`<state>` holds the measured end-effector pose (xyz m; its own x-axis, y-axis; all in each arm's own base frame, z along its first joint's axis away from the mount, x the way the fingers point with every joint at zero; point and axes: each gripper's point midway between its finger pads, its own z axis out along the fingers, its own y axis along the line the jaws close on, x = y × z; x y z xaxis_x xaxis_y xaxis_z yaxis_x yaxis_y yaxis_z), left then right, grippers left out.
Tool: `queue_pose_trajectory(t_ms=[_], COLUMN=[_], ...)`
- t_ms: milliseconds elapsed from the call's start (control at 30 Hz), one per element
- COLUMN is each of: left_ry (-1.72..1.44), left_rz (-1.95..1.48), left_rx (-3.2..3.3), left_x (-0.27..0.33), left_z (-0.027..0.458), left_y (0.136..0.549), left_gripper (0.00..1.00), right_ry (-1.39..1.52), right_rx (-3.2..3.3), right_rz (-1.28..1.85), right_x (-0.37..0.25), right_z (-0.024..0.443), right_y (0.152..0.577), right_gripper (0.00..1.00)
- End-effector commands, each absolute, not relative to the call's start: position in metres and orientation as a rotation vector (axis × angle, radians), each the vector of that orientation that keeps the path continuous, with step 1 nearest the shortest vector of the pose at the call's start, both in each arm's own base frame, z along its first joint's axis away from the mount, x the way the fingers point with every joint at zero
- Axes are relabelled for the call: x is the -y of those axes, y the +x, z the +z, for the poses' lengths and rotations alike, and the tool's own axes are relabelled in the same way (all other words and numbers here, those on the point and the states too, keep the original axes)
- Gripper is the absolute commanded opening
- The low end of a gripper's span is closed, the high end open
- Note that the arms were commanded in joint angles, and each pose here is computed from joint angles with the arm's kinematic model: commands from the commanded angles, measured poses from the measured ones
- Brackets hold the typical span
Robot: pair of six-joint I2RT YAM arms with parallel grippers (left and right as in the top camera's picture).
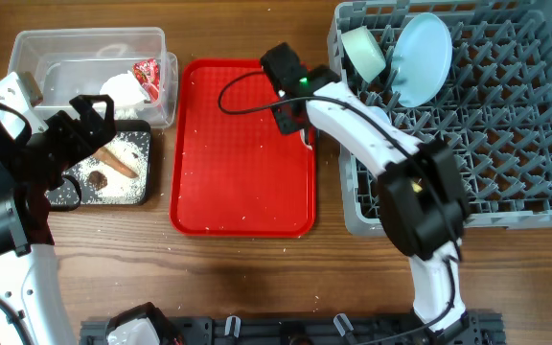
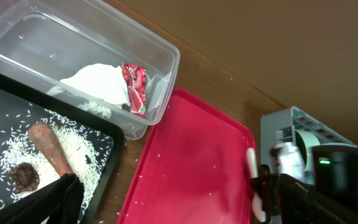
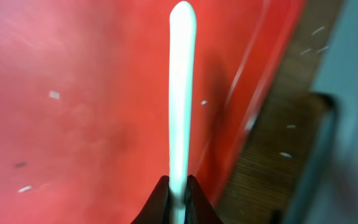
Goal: Sort waste into correct bins and load items into the dishwasher rack
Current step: 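Carry the white spoon into the rack and release it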
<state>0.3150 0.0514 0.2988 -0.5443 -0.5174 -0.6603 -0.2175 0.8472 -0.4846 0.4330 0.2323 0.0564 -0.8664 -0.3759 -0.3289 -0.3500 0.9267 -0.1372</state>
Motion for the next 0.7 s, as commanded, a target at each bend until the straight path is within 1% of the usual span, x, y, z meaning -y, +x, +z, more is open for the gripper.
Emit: queue_pose_trajectory(t_ms=[0, 100, 200, 300, 333, 400, 533, 567, 600, 633, 667], left_ry=[-0.5, -0.5, -0.5, -0.5, -0.5, -0.5, -0.5, -0.5, -0.5, -0.5, -0.5], left_rz=[-0.425, -0.424, -0.425, -0.424, -0.424, -0.424, -0.425, -0.424, -0.424, -0.425, -0.424], left_rx=[-2.146, -2.146, -2.146, -2.146, -2.146, -2.146, -2.146, -2.146, -2.146, -2.145, -2.146], left_x=[-0.051, -0.051, -0.051, -0.051, -0.051, -0.051, -0.051, -0.051, -0.051, -0.051, -0.051], left_z=[0.303, 0.303, 0.303, 0.303, 0.303, 0.303, 0.303, 0.303, 0.303, 0.303, 0.303], left_y=[0.316, 0.316, 0.316, 0.316, 0.316, 0.316, 0.316, 0.316, 0.316, 0.316, 0.316], left_gripper=[1.0, 1.0, 1.0, 1.0, 1.0, 1.0, 1.0, 1.0, 1.0, 1.0, 1.0], right_ry=[-0.457, -0.368, -0.272, -0.034, 0.058, 0.342, 0.774, 1.013, 1.302, 1.386, 1.388], right_rx=[-2.586, -2.51, -2.501, -2.518, -2.521, -2.536, -2.532, -2.476, -2.378, -2.354, -2.359], right_rz=[0.015, 0.095, 0.17, 0.235, 0.242, 0.238, 0.151, 0.029, -0.103, -0.139, -0.145], right_x=[-0.237, -0.228, -0.203, -0.153, -0.137, -0.088, -0.022, 0.004, 0.03, 0.036, 0.036], right_z=[0.136, 0.185, 0.21, 0.225, 0.227, 0.228, 0.219, 0.211, 0.197, 0.187, 0.18], right_y=[0.44, 0.439, 0.441, 0.448, 0.45, 0.449, 0.43, 0.418, 0.398, 0.39, 0.389], right_gripper=[0.04, 0.04, 0.04, 0.04, 0.04, 0.04, 0.04, 0.04, 0.04, 0.05, 0.04])
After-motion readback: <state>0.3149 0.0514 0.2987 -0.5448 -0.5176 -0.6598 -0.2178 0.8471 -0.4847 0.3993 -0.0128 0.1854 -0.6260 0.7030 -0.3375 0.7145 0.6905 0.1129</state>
